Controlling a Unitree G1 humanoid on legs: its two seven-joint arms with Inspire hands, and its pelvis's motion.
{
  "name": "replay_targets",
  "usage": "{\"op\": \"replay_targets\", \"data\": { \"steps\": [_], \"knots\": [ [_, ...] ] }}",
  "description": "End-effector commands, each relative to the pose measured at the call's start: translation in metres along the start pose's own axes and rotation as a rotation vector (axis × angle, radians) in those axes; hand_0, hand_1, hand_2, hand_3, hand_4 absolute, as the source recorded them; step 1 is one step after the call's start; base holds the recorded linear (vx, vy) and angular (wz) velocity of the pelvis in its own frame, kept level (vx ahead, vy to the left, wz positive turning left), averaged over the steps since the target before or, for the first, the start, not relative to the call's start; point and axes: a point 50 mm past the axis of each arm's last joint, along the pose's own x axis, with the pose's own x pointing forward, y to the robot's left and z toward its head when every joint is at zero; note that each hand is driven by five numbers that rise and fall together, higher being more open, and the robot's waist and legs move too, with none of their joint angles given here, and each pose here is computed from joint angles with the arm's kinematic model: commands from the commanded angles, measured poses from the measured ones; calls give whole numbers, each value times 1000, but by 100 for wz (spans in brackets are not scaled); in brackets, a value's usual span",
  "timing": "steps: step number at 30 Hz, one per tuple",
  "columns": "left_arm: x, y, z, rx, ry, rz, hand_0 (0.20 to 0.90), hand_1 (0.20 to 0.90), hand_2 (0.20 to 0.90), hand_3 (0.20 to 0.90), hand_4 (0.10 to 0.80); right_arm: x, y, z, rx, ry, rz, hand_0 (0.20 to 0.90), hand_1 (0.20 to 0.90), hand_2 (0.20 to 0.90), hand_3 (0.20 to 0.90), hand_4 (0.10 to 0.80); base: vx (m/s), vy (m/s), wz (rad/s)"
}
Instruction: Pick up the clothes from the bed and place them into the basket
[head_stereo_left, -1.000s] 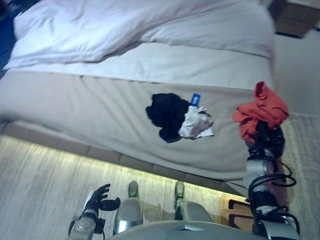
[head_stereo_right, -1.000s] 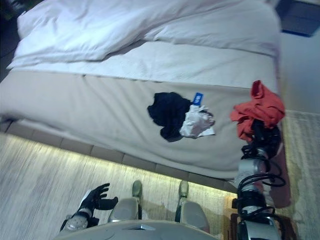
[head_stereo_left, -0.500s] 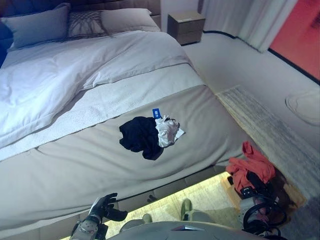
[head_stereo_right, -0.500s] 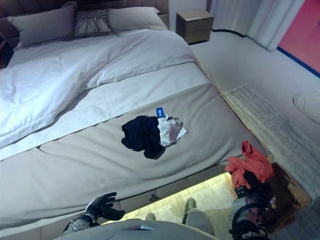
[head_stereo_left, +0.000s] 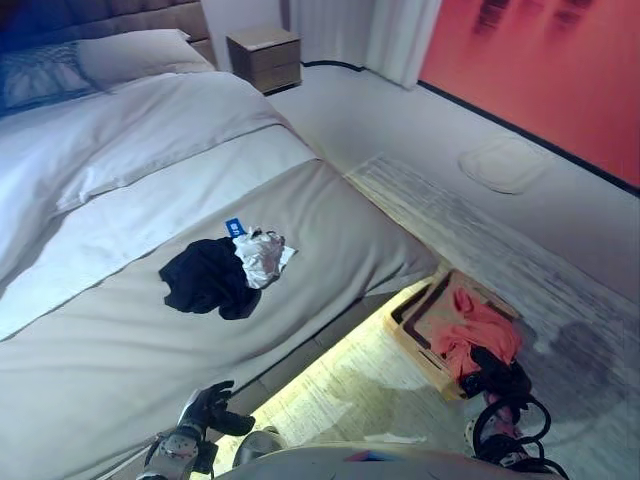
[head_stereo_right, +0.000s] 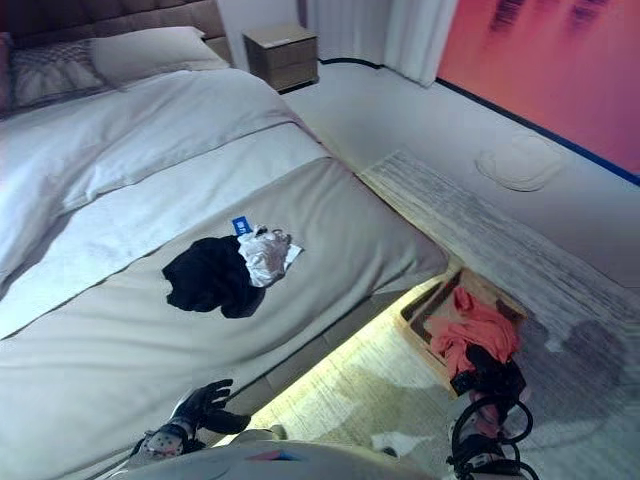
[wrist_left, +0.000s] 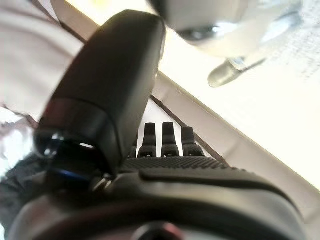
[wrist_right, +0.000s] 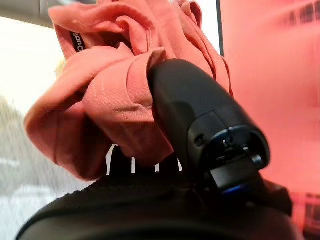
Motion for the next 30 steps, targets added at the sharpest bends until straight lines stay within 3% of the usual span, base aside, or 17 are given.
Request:
{"op": "replay_targets", "data": {
  "steps": [1,13,30],
  "knots": [
    [2,6,14,24,-84,14,900,900,900,900,800,12,10,62,141,-218,13,300,300,300,200,100,16,-62,-173],
    [-4,16,-3,31,-65,64,900,900,900,900,800,25,-2,111,296,-317,-37,300,300,300,200,100,-17,-24,4],
    [-8,13,-12,20,-55,56,900,900,900,900,800,28,5,169,259,-435,73,300,300,300,200,100,6,0,-1]
  ]
}}
